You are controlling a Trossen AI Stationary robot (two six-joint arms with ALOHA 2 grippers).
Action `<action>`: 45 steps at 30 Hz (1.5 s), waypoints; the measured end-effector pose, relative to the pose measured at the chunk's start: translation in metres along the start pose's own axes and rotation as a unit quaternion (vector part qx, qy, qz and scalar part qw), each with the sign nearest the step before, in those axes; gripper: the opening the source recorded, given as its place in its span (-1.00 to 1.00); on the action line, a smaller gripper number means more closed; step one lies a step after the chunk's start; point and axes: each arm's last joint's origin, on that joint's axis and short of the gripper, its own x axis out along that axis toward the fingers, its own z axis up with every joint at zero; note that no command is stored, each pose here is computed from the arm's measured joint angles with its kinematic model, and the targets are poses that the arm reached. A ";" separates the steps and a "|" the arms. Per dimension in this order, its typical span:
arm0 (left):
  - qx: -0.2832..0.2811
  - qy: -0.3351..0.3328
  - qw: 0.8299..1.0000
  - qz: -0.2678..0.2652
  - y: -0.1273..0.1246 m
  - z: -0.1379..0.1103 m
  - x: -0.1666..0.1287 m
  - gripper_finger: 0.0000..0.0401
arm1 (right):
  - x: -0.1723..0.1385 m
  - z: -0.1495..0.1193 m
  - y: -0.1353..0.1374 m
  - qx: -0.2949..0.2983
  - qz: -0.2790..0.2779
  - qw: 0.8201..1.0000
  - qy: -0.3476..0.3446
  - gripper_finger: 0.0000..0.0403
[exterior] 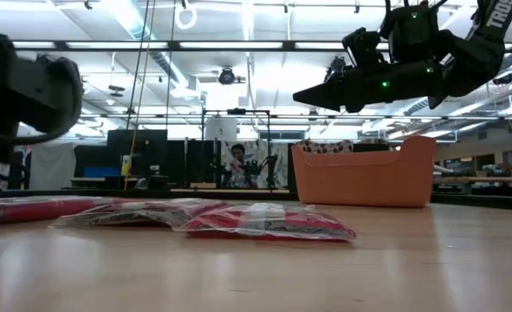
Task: Sort popcorn bags into baskets
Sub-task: Put the red popcorn bag into the orange bin
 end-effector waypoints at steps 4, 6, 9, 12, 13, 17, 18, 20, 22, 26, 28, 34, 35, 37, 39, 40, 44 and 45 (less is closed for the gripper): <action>-0.019 -0.023 0.999 -0.019 0.014 0.006 -0.017 -0.15 | 0.000 -0.002 0.000 -0.002 -0.001 1.000 0.010 -0.40; -0.041 -0.054 0.997 -0.048 0.016 0.009 -0.030 -0.15 | 0.000 -0.002 0.001 -0.002 -0.001 1.000 0.013 -0.40; -0.136 -0.109 0.981 -0.089 0.018 0.014 -0.042 -0.14 | 0.000 -0.002 0.000 -0.002 -0.001 1.000 0.010 -0.40; -0.234 -0.139 0.954 -0.123 0.014 0.020 -0.046 -0.13 | 0.000 -0.002 0.000 0.000 -0.001 1.000 0.010 -0.40; -0.250 -0.146 0.948 -0.133 0.012 0.022 -0.046 -0.12 | 0.000 -0.002 0.000 0.000 -0.001 1.000 0.010 -0.40; -0.295 -0.177 0.923 -0.171 0.000 0.032 -0.042 0.03 | 0.000 -0.001 0.001 0.004 -0.001 1.000 0.009 -0.40; -0.299 -0.176 0.922 -0.170 0.000 0.034 -0.040 0.08 | 0.000 -0.001 0.001 0.004 0.000 1.000 0.009 -0.40; -0.300 -0.164 0.925 -0.164 0.000 0.037 -0.033 0.18 | 0.000 -0.001 0.001 0.004 0.000 1.000 0.009 -0.40; -0.298 -0.147 0.931 -0.153 -0.001 0.039 -0.025 0.26 | 0.000 -0.001 0.001 0.004 0.000 1.000 0.009 -0.40; -0.290 -0.110 0.940 -0.141 -0.008 0.045 -0.009 0.33 | 0.000 -0.001 0.001 0.004 0.000 1.000 0.009 -0.40; -0.278 -0.083 0.949 -0.121 -0.010 0.045 -0.002 0.32 | 0.000 -0.001 0.001 0.004 0.000 1.000 0.009 -0.40; -0.251 -0.040 0.962 -0.100 -0.013 0.047 0.008 0.18 | 0.000 -0.001 0.001 0.004 0.000 1.000 0.009 -0.40; -0.249 -0.033 0.963 -0.100 -0.013 0.046 0.008 0.13 | 0.000 -0.001 0.001 0.004 0.000 1.000 0.009 -0.40; -0.242 -0.019 0.965 -0.102 -0.013 0.045 0.009 0.01 | 0.000 -0.001 0.001 0.004 0.000 1.000 0.009 -0.40; -0.234 -0.001 0.967 -0.105 -0.013 0.043 0.009 -0.14 | 0.000 -0.001 0.001 0.004 0.001 1.000 0.009 -0.40; -0.231 0.006 0.967 -0.105 -0.013 0.043 0.009 -0.22 | 0.000 -0.001 0.001 0.004 0.001 1.000 0.009 -0.40; -0.214 0.013 0.971 -0.104 -0.014 0.041 0.010 -0.56 | 0.000 0.000 0.003 0.004 0.005 1.000 0.007 -0.40; -0.203 0.016 0.974 -0.103 -0.014 0.040 0.011 -0.64 | 0.000 0.000 0.004 0.004 0.006 1.000 0.006 -0.40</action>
